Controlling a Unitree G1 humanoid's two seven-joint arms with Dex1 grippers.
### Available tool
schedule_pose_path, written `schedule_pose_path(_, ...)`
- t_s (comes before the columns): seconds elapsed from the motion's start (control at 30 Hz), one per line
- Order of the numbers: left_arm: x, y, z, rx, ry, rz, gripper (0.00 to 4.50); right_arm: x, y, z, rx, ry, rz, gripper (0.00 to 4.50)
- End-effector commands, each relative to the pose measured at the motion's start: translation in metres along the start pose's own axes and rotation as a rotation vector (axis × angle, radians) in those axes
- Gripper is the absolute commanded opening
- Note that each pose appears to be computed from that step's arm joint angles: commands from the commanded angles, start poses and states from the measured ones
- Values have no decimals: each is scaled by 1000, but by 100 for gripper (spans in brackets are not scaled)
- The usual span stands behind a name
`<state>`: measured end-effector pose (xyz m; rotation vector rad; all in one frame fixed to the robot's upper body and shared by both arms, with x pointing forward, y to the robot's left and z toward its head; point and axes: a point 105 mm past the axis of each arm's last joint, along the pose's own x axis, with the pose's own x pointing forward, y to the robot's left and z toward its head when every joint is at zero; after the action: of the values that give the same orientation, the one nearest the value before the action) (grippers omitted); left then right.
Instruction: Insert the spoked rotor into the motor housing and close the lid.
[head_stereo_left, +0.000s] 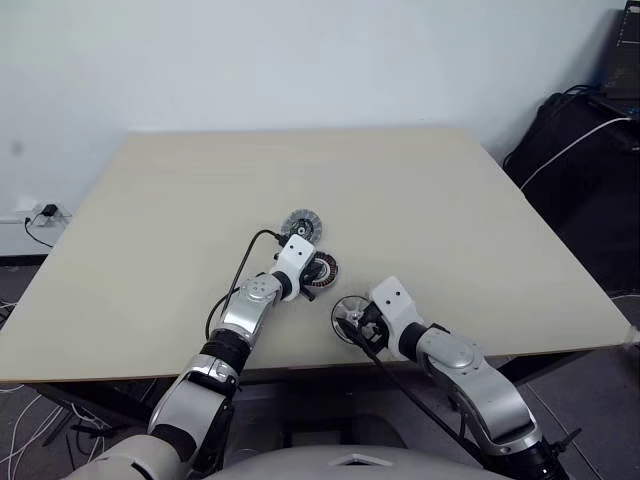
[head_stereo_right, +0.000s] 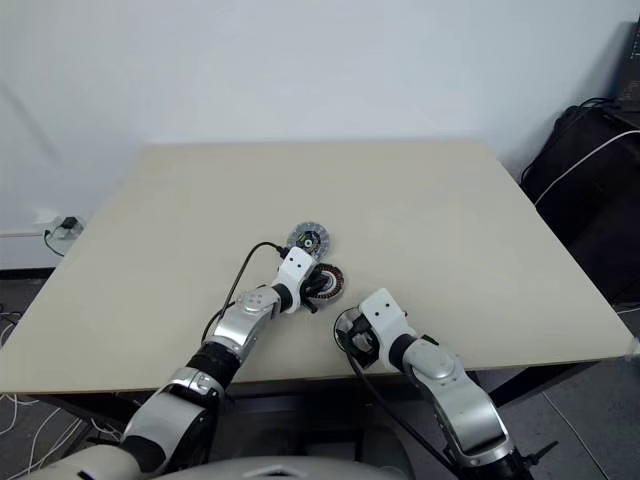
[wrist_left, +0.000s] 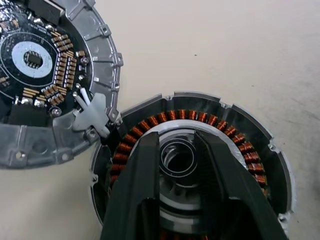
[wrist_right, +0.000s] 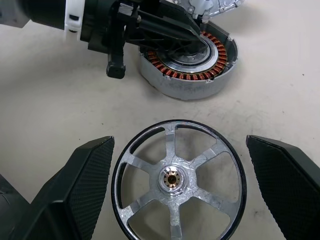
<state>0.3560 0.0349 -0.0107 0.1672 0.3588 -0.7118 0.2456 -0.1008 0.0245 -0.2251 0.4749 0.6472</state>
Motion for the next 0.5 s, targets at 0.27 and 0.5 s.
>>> schedule_pose_path(0.27, -5, 3, 29, 17, -111, -17, 266, -3, 0, 20, -30, -78, -5, 450)
schedule_pose_path(0.5, -29, 12, 40, 15, -181, 16, 130, -2, 1, 19, -28, -75, 4, 450)
